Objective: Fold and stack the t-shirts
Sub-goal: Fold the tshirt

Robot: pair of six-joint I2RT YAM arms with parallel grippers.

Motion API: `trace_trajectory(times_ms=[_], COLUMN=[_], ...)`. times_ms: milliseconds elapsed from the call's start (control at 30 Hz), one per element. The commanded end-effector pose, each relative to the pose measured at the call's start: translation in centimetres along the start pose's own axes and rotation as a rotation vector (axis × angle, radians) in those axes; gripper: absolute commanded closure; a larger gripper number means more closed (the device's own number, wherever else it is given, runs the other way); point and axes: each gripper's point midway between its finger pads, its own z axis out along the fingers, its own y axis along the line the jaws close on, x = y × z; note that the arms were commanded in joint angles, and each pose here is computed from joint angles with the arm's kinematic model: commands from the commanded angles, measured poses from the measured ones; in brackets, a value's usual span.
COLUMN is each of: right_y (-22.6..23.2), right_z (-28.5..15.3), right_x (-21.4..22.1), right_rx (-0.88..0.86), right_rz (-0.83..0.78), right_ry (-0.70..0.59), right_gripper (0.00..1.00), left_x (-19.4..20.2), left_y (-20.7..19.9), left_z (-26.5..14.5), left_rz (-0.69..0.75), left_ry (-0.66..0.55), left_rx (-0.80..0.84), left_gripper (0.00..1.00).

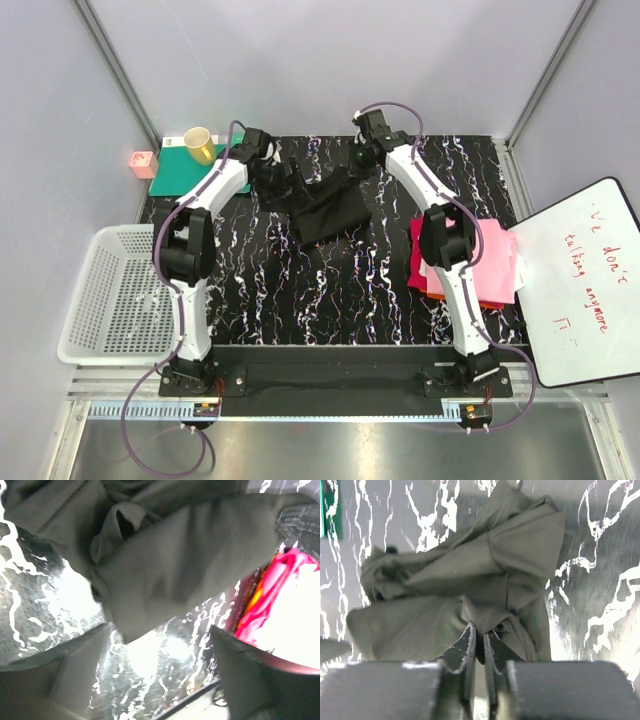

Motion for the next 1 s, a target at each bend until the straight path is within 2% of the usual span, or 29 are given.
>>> trace_trajectory(times_ms=[0, 67, 167, 200, 267, 300, 367, 500, 567, 600, 667, 767, 833, 867, 967], right_y=[0.5, 0.8, 1.0, 0.8, 0.4, 0.2, 0.3, 1.2, 1.0, 0.9, 0.4, -0.5, -1.2, -1.9, -2.9], right_z=[0.3, 0.5, 0.6, 0.6, 0.9, 0.9, 0.6, -3.4, -4.9, -6.5, -8.0, -10.6, -12.6, -12.6, -15.0], right_x=[-4.5, -5.7, -7.7, -8.3, -9.2, -9.6, -9.6, -9.9, -9.5, -9.0, -8.5, -7.3, -6.5, -5.6, -5.1], right_rx=[-0.025, -0.042, -0.044, -0.041, -0.035, -0.039, -0.053, -0.055, -0.033, -0.018, 0.016, 0.065, 0.107, 0.123, 0.163], right_rz=[0.014, 0.013, 0.023, 0.031, 0.065, 0.075, 0.093, 0.094, 0.085, 0.084, 0.073, 0.059, 0.06, 0.061, 0.062], right_ry=[-0.125, -0.158, -0.225, -0.245, -0.282, -0.296, -0.293, -0.305, -0.304, -0.302, -0.305, -0.309, -0.322, -0.305, -0.329], right_gripper=[0.83, 0.73, 0.46, 0.25, 0.05, 0.0, 0.0, 0.0, 0.0, 0.0, 0.0, 0.0, 0.0, 0.0, 0.0], left_x=[-1.2, -0.5, 0.2, 0.2, 0.6, 0.9, 1.3, 3.5, 4.2, 5.4, 6.5, 8.3, 8.5, 8.3, 6.5], left_y=[-1.2, 0.0, -0.3, -0.7, -0.7, -0.8, -1.5, -4.7, -6.1, -7.0, -8.0, -9.6, -11.3, -11.6, -11.8], left_z=[-2.5, -3.0, -5.1, -5.9, -6.4, -6.4, -6.2, -4.6, -3.1, -2.3, -0.5, 1.9, 3.0, 3.8, 5.5], left_rz=[0.036, 0.053, 0.114, 0.136, 0.168, 0.176, 0.203, 0.314, 0.357, 0.367, 0.319, 0.266, 0.245, 0.18, 0.145], left_ry=[-0.084, -0.097, -0.134, -0.148, -0.151, -0.142, -0.12, -0.037, 0.014, 0.055, 0.125, 0.215, 0.225, 0.235, 0.191], left_rx=[0.017, -0.028, -0.031, -0.025, -0.02, -0.017, 0.017, 0.094, 0.121, 0.138, 0.174, 0.258, 0.356, 0.371, 0.365], left_gripper=[0.01, 0.01, 0.01, 0.01, 0.01, 0.01, 0.01, 0.02, 0.28, 0.57, 1.0, 1.0, 1.0, 1.0, 1.0])
